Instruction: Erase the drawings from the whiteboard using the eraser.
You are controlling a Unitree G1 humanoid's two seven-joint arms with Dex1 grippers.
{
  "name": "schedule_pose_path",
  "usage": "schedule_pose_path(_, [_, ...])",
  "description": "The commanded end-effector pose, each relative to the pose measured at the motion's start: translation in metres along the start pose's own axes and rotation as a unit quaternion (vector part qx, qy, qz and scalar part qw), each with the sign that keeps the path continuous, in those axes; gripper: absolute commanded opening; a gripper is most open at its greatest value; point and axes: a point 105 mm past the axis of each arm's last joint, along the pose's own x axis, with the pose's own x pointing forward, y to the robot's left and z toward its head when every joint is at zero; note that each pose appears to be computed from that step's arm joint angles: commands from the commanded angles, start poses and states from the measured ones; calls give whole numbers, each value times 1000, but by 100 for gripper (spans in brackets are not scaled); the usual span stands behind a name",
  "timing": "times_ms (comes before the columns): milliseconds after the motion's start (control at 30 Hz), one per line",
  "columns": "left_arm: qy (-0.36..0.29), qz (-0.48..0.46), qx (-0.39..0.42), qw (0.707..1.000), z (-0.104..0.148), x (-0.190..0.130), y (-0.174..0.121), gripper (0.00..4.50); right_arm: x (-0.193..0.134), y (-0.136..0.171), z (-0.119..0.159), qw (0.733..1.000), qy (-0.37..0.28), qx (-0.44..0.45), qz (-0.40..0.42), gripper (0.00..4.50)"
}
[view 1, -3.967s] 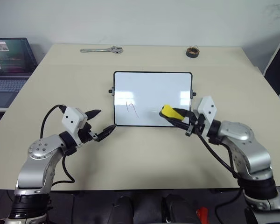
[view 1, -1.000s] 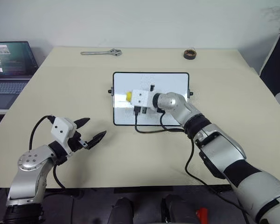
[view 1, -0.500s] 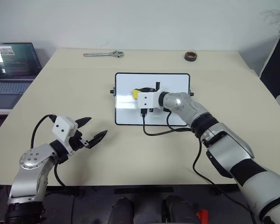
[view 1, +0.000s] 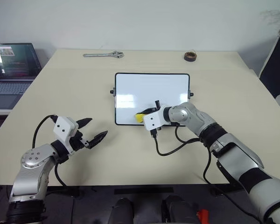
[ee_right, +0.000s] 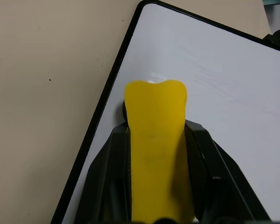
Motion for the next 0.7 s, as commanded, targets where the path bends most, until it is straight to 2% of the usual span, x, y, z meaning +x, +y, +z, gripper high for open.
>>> schedule_pose_path(33, [-21,-4,19,1000,11,2,2,450,-21,-16,-47,991,98,44,-76,114])
schedule_pose_path(133, [-27,-9,22,999,17,5,0,450,-36,-29,-65,981,123,79,-125,114])
schedule_pose_path(300, [-36,-14,26,999,27,11,-4,450,-47,-25,-74,978,129,102,-125,114])
schedule_pose_path(433, [-51,-26,33,998,42,20,-11,450,-53,-26,-60,965,73,196,-156,114])
schedule_pose_path(533, [-62,-36,34,997,51,23,-15,450,-61,-37,-47,943,31,262,-203,114])
schedule_pose_path(633, [-80,-106,29,991,75,35,-37,450,-102,-59,-25,855,-45,402,-323,114])
schedule_pose_path(700, [-84,-149,35,985,86,41,-50,450,-126,-53,-21,817,-42,448,-361,114])
